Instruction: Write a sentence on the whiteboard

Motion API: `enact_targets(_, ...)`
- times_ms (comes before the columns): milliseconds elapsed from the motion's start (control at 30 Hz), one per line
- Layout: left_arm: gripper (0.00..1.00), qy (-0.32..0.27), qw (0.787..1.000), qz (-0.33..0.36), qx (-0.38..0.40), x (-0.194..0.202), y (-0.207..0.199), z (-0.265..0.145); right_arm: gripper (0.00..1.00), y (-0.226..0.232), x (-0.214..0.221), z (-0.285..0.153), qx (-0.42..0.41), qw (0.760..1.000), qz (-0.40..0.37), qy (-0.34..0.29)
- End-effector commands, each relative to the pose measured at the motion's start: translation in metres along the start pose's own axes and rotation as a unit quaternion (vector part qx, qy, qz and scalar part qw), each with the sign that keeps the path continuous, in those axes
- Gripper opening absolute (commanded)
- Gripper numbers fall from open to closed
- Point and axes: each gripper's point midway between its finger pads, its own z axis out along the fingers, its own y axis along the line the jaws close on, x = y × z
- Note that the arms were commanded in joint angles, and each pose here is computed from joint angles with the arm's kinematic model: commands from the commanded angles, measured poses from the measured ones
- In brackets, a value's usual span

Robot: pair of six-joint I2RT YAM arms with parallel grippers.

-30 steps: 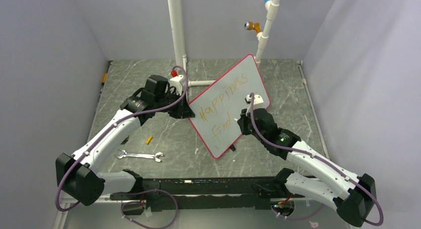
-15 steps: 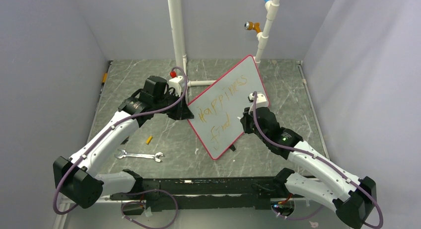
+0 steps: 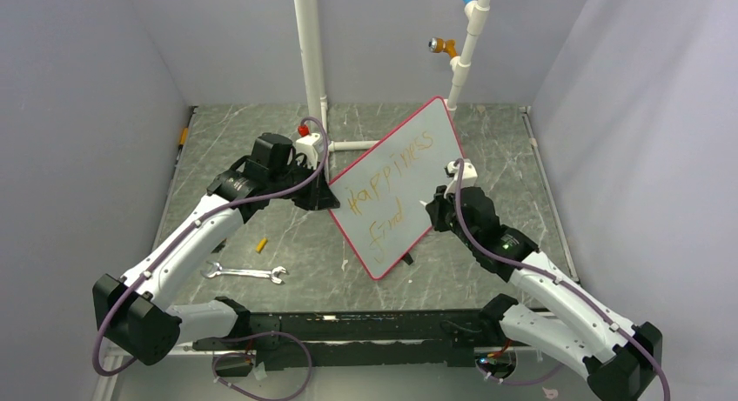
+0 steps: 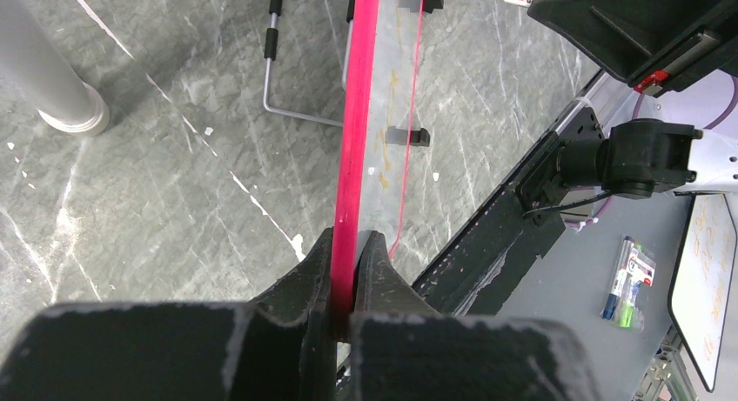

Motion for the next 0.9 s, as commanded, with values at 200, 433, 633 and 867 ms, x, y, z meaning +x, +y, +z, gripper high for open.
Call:
enact_targets(200, 0.0, 0.034, 0.974, 0.108, -0.195, 0.013, 0.088, -0.01, 0.0, 0.007, -0.016, 0.004, -0.047, 0.998, 0.025, -0.042)
enact_targets(433, 0.0, 0.035, 0.974, 0.108, -0.196, 0.014, 0.089, -0.01, 0.0, 0.014, -0.019, 0.013, -0.068, 0.996, 0.031, -0.042)
enact_targets(633, 0.0, 0.036, 0.974, 0.107, -0.197, 0.014, 0.089, -0.009, 0.0, 0.019, -0.023, 0.021, -0.076, 0.996, 0.03, -0.041)
enact_targets(867, 0.0, 0.036, 0.973, 0.108, -0.199, 0.014, 0.09, -0.01, 0.0, 0.023, -0.017, 0.031, -0.084, 0.996, 0.03, -0.026)
